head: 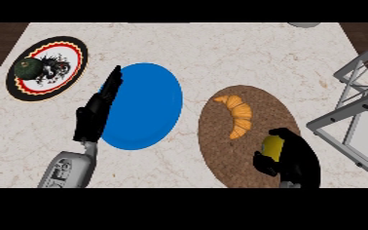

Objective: Pick the lemon from the placemat and place it in the tiered shelf

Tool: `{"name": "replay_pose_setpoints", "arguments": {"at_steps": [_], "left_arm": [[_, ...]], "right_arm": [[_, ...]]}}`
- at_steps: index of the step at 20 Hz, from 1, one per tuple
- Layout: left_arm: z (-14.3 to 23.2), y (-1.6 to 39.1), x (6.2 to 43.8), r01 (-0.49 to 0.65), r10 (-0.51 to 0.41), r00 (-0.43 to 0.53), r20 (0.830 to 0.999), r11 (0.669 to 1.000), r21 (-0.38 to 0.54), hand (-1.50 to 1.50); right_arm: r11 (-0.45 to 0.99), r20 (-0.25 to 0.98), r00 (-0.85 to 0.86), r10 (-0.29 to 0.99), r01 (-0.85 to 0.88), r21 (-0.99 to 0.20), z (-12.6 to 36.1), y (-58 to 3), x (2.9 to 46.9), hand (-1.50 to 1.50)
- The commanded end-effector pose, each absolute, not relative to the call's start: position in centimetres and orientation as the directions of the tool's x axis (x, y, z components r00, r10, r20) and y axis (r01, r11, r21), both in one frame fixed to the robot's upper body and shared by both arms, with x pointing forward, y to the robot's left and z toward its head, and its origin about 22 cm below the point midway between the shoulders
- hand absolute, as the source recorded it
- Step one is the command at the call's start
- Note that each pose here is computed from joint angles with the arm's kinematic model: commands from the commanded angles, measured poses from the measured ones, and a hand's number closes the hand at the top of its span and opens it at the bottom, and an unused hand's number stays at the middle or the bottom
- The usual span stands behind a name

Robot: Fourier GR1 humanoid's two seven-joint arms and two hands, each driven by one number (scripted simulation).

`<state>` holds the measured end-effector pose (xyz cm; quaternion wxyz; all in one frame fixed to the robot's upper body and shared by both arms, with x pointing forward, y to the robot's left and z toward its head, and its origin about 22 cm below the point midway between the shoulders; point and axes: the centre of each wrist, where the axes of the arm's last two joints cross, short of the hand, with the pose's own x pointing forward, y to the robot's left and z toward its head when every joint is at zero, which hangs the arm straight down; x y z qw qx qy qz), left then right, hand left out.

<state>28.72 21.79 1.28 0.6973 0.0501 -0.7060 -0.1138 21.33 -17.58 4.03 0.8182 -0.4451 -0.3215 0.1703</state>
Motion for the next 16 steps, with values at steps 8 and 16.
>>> {"name": "replay_pose_setpoints", "arguments": {"at_steps": [8, 16], "left_arm": [[1.1, 22.9, 28.2, 0.067, -0.243, 0.001, 0.970, 0.968, 0.243, 0.00], [1.0, 22.8, 28.1, 0.090, -0.229, 0.017, 0.973, 0.970, 0.226, 0.00]], "right_arm": [[0.443, 0.317, 0.425, 0.848, -0.239, -0.864, 3.6, -19.9, 17.0, 1.50], [0.168, 0.371, -0.314, 0.874, -0.522, -0.836, 5.2, -18.8, 12.1, 1.50]]}}
